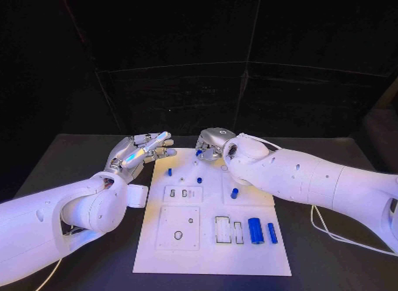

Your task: Assemble the parts on the task board

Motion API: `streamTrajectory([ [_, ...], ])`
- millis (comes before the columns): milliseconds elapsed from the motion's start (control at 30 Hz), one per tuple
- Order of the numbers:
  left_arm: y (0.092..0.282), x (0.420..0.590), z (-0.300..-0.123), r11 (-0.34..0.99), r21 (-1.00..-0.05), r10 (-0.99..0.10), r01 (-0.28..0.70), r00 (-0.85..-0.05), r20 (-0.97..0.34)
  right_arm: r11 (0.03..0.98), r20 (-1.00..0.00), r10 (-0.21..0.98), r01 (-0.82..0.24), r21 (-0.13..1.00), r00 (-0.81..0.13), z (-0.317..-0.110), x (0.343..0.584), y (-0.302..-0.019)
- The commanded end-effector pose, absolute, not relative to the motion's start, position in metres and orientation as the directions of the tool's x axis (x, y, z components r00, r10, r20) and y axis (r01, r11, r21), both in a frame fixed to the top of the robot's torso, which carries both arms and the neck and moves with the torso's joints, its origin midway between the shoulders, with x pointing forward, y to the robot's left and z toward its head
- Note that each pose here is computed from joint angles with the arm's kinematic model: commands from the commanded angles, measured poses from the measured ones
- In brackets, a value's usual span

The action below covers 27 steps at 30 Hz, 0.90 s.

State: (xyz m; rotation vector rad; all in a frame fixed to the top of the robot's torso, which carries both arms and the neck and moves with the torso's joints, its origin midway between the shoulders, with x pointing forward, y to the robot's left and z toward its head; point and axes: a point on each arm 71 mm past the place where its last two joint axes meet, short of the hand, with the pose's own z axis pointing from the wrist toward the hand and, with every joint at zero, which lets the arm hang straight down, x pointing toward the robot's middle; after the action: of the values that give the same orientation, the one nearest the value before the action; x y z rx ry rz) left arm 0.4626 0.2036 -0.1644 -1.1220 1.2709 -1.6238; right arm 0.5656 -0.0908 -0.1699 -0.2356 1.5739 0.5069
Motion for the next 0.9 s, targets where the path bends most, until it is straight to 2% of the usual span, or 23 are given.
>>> streamTrajectory([
  [33, 0.202, 0.463, -0.163, -0.207, -0.977, -0.928, 0.056, -0.327, 0.178, 0.883, -0.987, 0.137, -0.44, 0.162, -0.088, -0.17, 0.567, -0.092],
  [500, 0.204, 0.464, -0.164, -0.204, -0.977, -0.929, 0.053, -0.324, 0.177, 0.873, -0.981, 0.193, -0.451, 0.182, -0.022, -0.163, 0.561, -0.101],
  [700, 0.206, 0.463, -0.164, -0.203, -0.978, -0.93, 0.052, -0.322, 0.176, 0.873, -0.966, 0.257, -0.432, 0.226, 0.015, -0.148, 0.557, -0.126],
  [900, 0.208, 0.464, -0.164, -0.201, -0.978, -0.931, 0.051, -0.32, 0.175, 0.893, -0.955, 0.287, -0.34, 0.294, -0.072, -0.138, 0.552, -0.168],
])
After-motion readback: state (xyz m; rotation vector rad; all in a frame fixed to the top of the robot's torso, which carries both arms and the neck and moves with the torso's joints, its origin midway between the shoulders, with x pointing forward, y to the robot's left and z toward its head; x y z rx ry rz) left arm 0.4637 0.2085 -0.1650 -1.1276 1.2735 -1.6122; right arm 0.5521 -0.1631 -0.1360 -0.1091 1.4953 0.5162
